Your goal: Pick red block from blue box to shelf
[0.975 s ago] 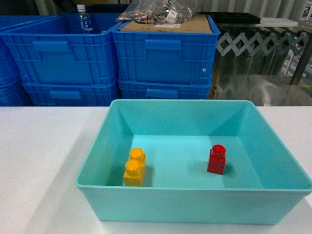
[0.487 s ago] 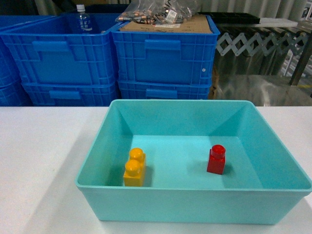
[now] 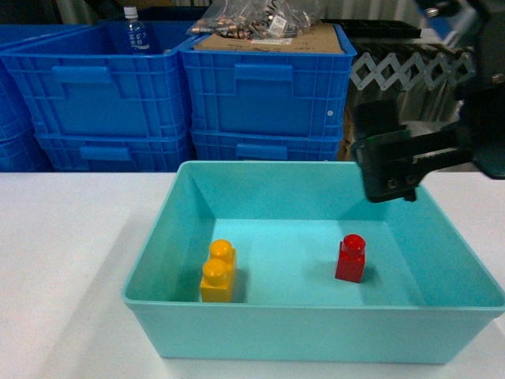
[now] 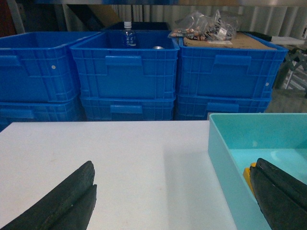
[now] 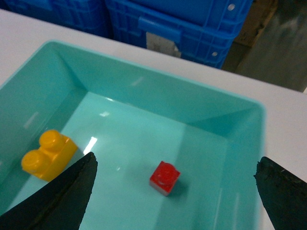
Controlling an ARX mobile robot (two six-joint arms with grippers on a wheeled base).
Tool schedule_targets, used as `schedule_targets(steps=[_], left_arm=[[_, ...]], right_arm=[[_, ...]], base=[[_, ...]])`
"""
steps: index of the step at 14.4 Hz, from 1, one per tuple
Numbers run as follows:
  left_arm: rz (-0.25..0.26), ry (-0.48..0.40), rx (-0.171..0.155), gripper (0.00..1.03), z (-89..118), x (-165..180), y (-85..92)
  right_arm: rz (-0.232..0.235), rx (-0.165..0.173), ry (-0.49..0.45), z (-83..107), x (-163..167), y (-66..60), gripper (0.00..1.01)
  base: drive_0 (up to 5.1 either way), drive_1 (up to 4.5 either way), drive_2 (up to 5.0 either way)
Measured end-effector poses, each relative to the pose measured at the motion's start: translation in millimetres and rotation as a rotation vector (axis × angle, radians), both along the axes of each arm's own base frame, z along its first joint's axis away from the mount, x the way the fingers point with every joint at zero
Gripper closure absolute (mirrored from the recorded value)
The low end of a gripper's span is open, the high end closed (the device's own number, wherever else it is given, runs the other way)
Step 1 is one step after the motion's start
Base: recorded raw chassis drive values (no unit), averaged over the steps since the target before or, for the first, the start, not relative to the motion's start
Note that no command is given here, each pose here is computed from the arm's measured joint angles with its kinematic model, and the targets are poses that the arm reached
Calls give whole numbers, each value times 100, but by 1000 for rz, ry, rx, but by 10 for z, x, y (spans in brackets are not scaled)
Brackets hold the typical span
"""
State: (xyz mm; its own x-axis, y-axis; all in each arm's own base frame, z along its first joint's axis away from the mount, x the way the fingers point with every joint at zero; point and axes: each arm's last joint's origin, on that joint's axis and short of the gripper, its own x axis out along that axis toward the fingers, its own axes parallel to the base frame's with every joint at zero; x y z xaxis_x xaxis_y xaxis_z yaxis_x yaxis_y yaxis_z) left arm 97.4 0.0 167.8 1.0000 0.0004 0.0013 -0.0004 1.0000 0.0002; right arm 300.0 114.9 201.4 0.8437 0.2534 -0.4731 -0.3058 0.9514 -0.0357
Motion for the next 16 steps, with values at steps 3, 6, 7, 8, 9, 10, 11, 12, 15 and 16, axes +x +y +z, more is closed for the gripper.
schedule_targets(steps=[3,6,7,8,9,10,11,12,15,16], left_arm=[[0,0,0,5,0,0,0],[0,0,0,5,0,0,0],[0,0,0,5,0,0,0],[0,0,0,5,0,0,0],[0,0,0,5,0,0,0],[0,0,0,5,0,0,0],[0,0,0,5,0,0,0],[0,0,0,5,0,0,0],[0,0,0,5,0,0,0],[0,0,0,5,0,0,0]], right_arm=[[0,-22,140,-239,152,281,3],[-67,-76,195,-478,267,390,3],[-82,-79,209,-536,305,412,3],[-95,-82,216,-580,334,424,3],[-103,-83,232,-641,366,437,3],[-113,-84,250,-697,396,444,3],[-135,-87,273,-794,458,435,3],[-159,-81,295,-913,585,422,3],[-167,-85,315,-994,648,419,3],[-172,-89,325,-1047,677,418,3]], base=[[0,0,0],[0,0,0],[0,0,0],[0,0,0],[0,0,0],[0,0,0],[0,0,0],[0,0,0],[0,0,0],[0,0,0]])
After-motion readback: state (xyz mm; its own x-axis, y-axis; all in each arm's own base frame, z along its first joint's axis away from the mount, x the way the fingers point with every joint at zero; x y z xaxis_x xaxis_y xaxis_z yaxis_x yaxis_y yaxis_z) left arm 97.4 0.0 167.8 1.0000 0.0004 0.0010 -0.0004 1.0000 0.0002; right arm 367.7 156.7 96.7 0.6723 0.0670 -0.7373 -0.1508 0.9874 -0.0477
